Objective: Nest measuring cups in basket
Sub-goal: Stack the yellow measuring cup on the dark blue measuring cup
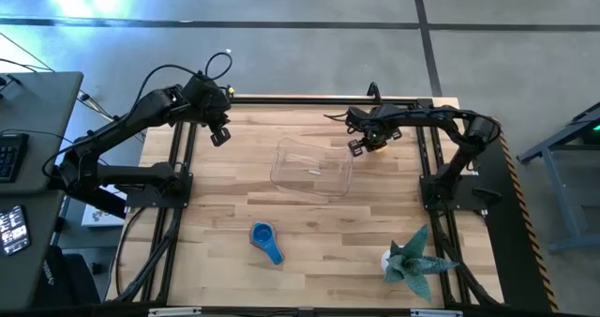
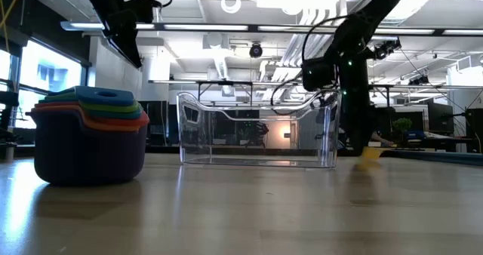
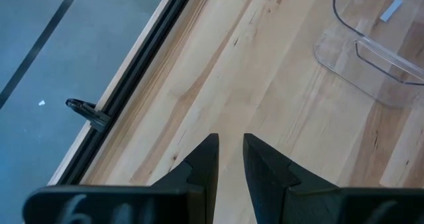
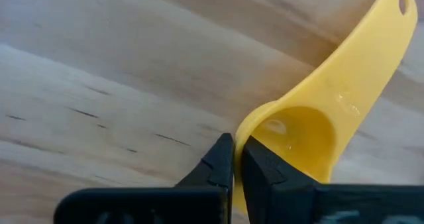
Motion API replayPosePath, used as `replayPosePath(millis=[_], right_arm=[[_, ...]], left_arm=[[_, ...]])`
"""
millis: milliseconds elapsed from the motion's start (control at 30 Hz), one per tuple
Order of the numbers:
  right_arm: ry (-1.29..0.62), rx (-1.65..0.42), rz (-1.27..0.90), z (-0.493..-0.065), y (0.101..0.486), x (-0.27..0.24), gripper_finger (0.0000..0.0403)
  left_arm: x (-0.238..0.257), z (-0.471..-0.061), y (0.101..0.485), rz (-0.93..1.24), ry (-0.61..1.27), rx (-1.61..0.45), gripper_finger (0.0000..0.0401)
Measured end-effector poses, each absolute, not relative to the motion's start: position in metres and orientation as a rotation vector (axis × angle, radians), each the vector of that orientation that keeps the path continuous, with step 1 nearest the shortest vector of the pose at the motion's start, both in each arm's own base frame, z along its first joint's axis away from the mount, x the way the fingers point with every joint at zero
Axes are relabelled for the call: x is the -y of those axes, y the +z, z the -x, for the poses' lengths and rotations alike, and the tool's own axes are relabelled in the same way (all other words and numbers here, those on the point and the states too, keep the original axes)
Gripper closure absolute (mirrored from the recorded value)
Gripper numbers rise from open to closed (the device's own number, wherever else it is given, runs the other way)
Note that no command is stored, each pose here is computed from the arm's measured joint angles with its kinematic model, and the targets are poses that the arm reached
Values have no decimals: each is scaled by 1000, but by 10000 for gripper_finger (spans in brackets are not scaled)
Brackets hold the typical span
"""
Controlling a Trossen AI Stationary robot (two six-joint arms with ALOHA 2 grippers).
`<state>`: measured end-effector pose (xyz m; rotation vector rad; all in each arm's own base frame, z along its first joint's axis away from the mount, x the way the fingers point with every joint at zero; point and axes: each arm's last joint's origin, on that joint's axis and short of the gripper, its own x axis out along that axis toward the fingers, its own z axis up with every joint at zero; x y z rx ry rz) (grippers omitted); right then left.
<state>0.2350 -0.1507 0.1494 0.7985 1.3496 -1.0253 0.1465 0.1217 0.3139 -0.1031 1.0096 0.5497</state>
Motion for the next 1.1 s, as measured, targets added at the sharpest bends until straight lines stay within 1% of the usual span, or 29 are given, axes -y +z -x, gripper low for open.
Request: replayPosePath(millis=[133, 333, 533, 700, 867, 1000, 1100], right_arm=[[-1017, -1295, -772, -243, 173, 151, 399], [-1054, -1163, -697, -252, 222, 146, 401], [-1000, -1025, -608, -264, 267, 135, 402], [-856, -952, -473, -281, 305, 119, 402], [-700, -872, -337, -297, 334, 97, 402], [-594, -814, -301, -307, 347, 79, 402], [-514, -792, -288, -313, 350, 62, 402]], left_arm=[[-122, -146, 314, 104, 550, -1011, 341], [-122, -146, 314, 105, 549, -1011, 341], [-121, -146, 314, 107, 548, -1011, 341], [-121, -146, 313, 156, 566, -999, 341], [-121, -146, 313, 174, 572, -998, 341], [-120, -146, 313, 200, 581, -995, 341], [-118, -145, 312, 242, 553, -1001, 341]])
